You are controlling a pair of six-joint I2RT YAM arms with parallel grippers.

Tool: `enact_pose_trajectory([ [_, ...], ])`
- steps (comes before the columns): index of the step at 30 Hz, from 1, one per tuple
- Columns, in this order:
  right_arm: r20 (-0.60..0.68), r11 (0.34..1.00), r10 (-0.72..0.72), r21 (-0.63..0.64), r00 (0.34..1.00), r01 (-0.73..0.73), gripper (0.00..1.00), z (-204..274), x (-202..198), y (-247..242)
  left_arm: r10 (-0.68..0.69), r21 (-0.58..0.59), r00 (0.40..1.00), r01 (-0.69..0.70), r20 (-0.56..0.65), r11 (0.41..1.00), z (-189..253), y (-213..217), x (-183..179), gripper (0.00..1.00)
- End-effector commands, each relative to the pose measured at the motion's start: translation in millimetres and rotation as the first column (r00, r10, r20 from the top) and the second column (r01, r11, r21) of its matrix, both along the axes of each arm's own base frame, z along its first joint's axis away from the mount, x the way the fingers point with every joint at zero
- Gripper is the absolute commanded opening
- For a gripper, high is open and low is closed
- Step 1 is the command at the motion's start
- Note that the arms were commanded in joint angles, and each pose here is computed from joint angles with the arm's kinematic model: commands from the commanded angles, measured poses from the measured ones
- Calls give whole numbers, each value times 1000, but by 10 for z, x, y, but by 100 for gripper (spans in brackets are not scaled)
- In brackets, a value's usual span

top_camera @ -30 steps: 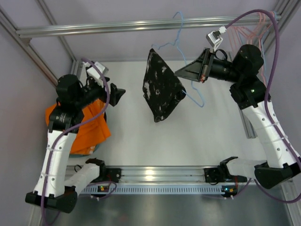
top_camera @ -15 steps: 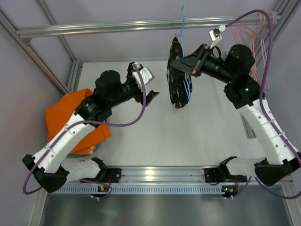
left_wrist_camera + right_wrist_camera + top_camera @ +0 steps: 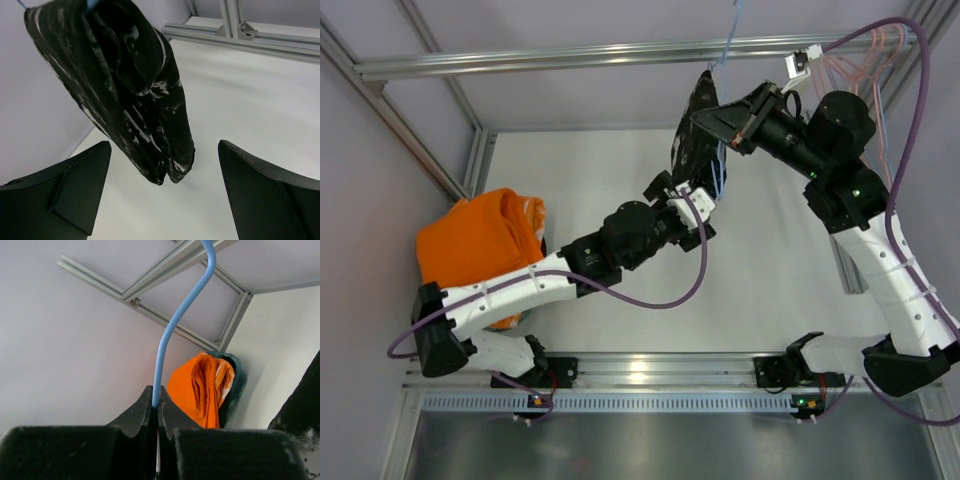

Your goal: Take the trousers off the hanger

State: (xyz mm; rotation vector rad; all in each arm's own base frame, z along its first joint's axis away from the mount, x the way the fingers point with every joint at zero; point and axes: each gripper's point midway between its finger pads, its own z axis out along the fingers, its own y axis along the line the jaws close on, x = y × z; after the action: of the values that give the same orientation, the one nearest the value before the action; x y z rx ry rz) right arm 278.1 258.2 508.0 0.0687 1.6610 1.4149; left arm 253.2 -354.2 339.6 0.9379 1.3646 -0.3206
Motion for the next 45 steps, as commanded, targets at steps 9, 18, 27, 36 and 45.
enact_pose_trajectory([
  [9,346,981,-45,195,937,-24,0,1174,-690,-367,235,-219,968,-211,89,953,377,-108,440,87],
  [18,332,974,-20,219,943,-57,0,1207,-742,-351,253,-260,964,-224,85,939,472,-16,545,80],
  [27,322,972,-11,226,947,-66,0,1208,-743,-339,190,-290,979,-160,75,943,540,-113,498,88],
  [36,310,971,-5,230,951,-70,0,1183,-795,-367,296,-305,953,-264,63,915,578,14,810,75],
  [45,280,966,11,244,960,-83,0,1143,-815,-359,313,-326,948,-276,64,904,668,39,988,68],
])
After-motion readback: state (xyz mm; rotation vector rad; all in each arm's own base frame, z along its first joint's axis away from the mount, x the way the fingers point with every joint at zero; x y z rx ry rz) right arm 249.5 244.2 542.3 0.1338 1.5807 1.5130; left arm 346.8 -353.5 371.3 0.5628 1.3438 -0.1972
